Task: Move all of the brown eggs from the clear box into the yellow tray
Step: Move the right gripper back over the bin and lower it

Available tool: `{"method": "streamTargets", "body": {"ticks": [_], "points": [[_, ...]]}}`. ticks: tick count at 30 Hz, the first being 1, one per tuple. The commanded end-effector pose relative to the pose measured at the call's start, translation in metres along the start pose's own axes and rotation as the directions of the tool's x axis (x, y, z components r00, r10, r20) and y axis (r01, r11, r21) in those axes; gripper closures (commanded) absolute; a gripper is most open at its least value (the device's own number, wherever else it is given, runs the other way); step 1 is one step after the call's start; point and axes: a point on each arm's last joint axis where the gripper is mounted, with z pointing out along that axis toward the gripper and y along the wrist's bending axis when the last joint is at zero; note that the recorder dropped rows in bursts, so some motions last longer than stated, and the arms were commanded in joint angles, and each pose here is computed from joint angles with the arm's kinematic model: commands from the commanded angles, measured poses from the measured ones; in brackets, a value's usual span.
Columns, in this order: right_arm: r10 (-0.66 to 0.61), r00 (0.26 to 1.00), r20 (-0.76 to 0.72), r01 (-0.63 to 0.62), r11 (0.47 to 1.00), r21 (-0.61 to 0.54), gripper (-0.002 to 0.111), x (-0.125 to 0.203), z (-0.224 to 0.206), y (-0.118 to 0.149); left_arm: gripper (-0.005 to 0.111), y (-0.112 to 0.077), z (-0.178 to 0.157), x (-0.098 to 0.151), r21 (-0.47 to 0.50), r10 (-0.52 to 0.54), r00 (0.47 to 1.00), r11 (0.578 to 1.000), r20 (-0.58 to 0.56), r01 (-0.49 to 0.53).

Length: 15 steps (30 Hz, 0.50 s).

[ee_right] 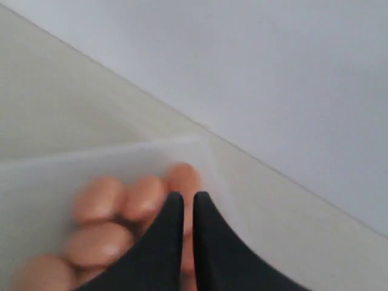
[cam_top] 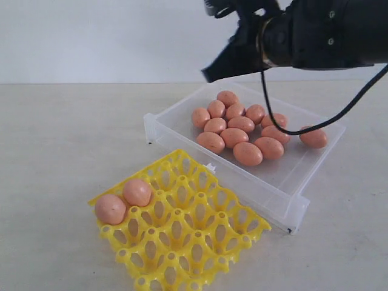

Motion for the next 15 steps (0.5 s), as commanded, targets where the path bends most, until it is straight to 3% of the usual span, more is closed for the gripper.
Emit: {"method": "streamTargets", "body": {"ticks": [1, 3, 5, 7, 9, 11, 12, 15], "points": [[-0.158, 0.904, -0.398, 0.258, 0.943, 0.212, 0.107, 0.029, -0.013, -0.035, 0.103, 0.0, 0.0, 0.001, -0.002, -0.007, 1.0, 1.0, -0.001, 0.007], [-0.161, 0.839, -0.52, 0.244, 0.965, 0.093, 0.107, 0.046, -0.013, -0.038, 0.103, 0.0, 0.0, 0.001, -0.002, -0.007, 1.0, 1.0, -0.001, 0.007], [-0.199, 0.786, -0.586, 0.16, 0.98, -0.119, 0.107, 0.06, -0.013, -0.035, 0.103, 0.0, 0.0, 0.001, -0.002, -0.007, 1.0, 1.0, -0.001, 0.007], [-0.271, 0.773, -0.574, 0.074, 0.936, -0.343, 0.107, 0.068, -0.015, -0.029, 0.103, 0.0, 0.0, 0.001, -0.002, -0.007, 1.0, 1.0, -0.001, 0.007], [-0.315, 0.784, -0.535, -0.032, 0.84, -0.542, 0.107, 0.072, -0.021, -0.021, 0.103, 0.0, 0.0, 0.001, -0.002, -0.007, 1.0, 1.0, -0.001, 0.007], [-0.35, 0.788, -0.506, -0.08, 0.757, -0.648, 0.107, 0.073, -0.027, -0.018, 0.103, 0.0, 0.0, 0.001, -0.002, -0.007, 1.0, 1.0, -0.001, 0.007], [-0.363, 0.782, -0.507, -0.085, 0.744, -0.663, 0.107, 0.075, -0.028, -0.019, 0.103, 0.0, 0.0, 0.001, -0.002, -0.007, 1.0, 1.0, -0.001, 0.007], [-0.361, 0.772, -0.524, -0.081, 0.761, -0.643, 0.107, 0.076, -0.027, -0.021, 0.103, 0.0, 0.0, 0.001, -0.002, -0.007, 1.0, 1.0, -0.001, 0.007]]}}
